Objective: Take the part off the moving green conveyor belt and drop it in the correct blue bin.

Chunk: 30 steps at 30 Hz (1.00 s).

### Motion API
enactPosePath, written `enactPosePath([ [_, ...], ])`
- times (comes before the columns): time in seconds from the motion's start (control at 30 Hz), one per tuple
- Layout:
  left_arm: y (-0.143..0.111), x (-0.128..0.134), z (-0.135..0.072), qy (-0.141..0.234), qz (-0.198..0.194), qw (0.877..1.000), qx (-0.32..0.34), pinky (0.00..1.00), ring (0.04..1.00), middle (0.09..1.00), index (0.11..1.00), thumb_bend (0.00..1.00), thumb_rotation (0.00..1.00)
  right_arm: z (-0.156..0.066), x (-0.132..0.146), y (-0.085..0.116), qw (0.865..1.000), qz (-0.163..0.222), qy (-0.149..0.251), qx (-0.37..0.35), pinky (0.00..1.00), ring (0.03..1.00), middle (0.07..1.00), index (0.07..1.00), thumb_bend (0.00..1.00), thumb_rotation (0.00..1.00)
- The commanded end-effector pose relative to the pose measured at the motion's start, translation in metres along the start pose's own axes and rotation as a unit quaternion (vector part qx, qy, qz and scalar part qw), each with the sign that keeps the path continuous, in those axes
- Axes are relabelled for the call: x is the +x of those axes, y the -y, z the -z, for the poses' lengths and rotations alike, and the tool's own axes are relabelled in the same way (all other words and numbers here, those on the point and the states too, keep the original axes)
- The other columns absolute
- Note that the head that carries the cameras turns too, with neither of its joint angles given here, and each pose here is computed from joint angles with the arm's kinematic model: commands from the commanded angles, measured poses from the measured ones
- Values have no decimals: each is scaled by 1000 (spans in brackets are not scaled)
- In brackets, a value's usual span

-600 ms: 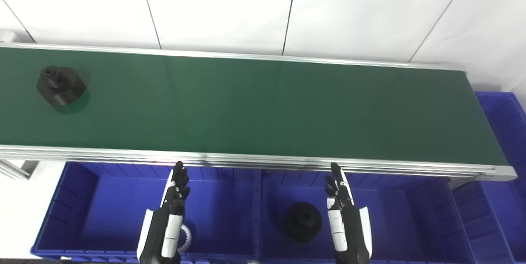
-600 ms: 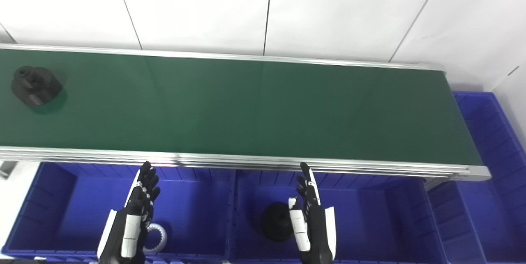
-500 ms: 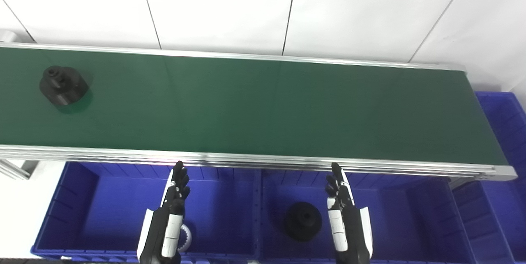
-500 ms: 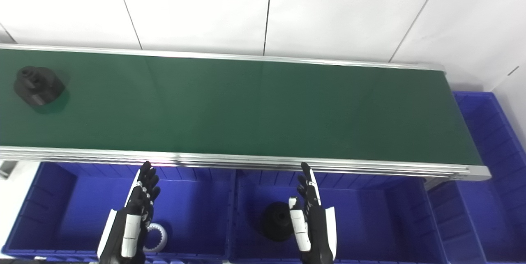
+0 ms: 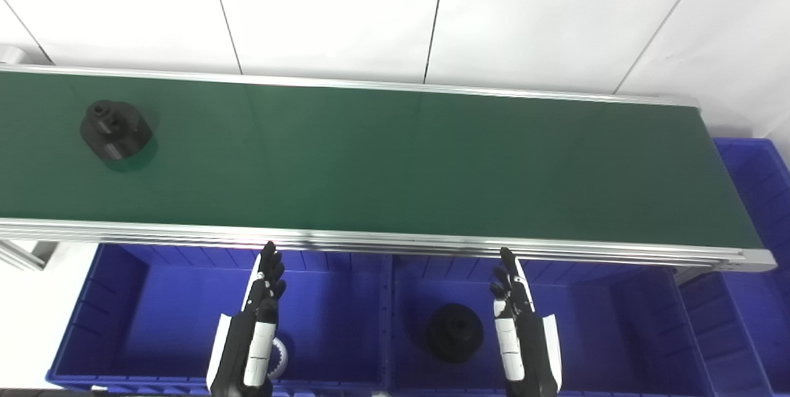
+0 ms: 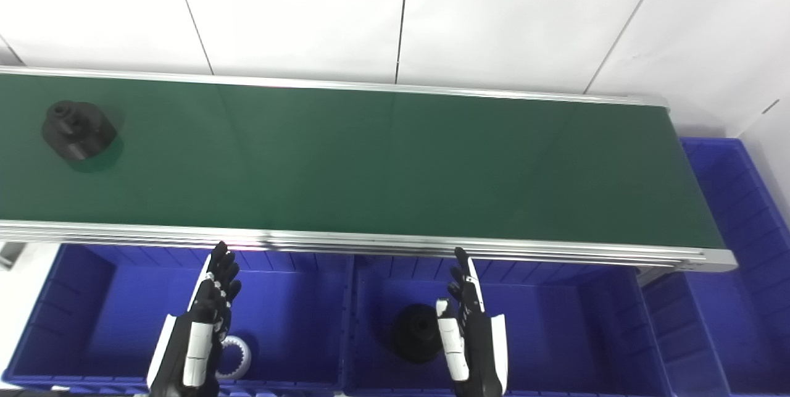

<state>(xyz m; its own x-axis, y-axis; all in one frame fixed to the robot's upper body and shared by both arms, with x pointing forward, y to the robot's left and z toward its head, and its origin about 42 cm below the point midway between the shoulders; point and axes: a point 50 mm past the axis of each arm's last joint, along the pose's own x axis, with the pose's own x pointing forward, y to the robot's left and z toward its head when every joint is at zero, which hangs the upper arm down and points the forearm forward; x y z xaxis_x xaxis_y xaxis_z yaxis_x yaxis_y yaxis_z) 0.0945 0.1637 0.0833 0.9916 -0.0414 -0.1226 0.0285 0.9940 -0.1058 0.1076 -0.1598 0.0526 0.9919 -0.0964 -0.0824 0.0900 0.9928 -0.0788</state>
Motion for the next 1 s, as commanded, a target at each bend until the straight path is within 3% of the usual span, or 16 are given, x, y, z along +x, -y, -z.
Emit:
enactPosePath([
  [0.0, 3, 2, -8, 27, 2, 1000, -5, 1000, 1000, 1000, 1000, 584, 943, -9, 2, -2, 1000, 1, 19, 7, 908, 954, 980, 968, 712, 1000],
  [0.63, 3, 1, -7, 23, 4, 1000, 13, 1000, 1000, 1000, 1000, 580, 966, -8, 3, -2, 1000, 2, 21, 8, 901, 947, 979, 966, 699, 1000],
  [0.97, 10, 1, 10, 22, 10, 1000, 5, 1000, 1000, 1000, 1000, 583, 974, 9, -3, 6, 1000, -2, 17, 14, 912, 947, 978, 976, 717, 1000],
])
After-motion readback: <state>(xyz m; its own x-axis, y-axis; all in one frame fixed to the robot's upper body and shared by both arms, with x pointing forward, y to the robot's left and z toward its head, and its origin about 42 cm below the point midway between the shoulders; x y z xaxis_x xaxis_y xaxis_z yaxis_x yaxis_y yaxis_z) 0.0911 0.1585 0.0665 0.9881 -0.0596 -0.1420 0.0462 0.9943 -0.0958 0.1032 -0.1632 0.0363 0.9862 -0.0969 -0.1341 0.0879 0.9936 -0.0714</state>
